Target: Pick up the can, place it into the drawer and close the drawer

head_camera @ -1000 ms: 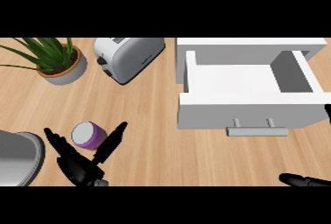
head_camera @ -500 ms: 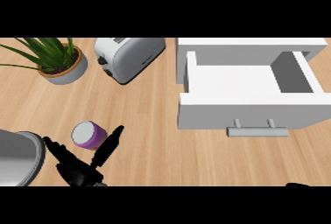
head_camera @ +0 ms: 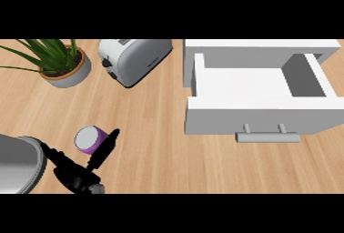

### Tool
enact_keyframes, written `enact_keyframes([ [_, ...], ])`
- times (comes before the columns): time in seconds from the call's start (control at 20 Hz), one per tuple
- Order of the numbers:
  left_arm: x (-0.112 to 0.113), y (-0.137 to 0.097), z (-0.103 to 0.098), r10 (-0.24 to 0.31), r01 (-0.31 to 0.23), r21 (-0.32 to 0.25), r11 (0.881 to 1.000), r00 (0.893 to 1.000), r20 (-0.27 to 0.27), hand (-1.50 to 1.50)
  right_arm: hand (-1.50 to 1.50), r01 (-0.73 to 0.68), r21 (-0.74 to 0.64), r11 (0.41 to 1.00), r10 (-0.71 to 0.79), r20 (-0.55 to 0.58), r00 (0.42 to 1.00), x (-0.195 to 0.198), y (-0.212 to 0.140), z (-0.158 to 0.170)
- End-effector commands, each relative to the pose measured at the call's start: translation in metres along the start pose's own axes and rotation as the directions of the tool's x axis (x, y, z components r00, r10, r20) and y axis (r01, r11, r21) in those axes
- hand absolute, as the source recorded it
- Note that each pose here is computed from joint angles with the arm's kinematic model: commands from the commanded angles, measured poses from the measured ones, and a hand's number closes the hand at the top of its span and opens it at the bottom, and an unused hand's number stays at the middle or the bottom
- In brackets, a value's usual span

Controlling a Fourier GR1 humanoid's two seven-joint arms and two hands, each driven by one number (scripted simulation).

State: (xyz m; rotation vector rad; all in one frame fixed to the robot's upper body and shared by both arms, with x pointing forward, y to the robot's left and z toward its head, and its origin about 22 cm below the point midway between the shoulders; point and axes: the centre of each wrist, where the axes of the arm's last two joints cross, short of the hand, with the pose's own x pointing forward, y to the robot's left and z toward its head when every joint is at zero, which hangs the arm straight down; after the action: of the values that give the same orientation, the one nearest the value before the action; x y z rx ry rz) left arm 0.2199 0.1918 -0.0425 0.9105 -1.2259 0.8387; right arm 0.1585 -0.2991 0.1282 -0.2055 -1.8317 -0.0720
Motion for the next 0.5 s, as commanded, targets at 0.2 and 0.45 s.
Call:
enact_keyframes([
  [0.2, -0.044, 0.024, -0.047, 0.055, -0.055, 0.01, 0.998, 0.998, -0.011, -1.5, -1.5, -0.005, -0.013, 1.0, 0.005, 0.002, 1.0, 0.011, -0.008, 0.0],
  [0.45, -0.076, 0.012, -0.05, 0.089, -0.089, -0.02, 0.996, 0.996, 0.019, -1.5, -1.5, -0.002, 0.017, 1.0, 0.001, 0.011, 1.0, 0.012, 0.0, 0.002],
])
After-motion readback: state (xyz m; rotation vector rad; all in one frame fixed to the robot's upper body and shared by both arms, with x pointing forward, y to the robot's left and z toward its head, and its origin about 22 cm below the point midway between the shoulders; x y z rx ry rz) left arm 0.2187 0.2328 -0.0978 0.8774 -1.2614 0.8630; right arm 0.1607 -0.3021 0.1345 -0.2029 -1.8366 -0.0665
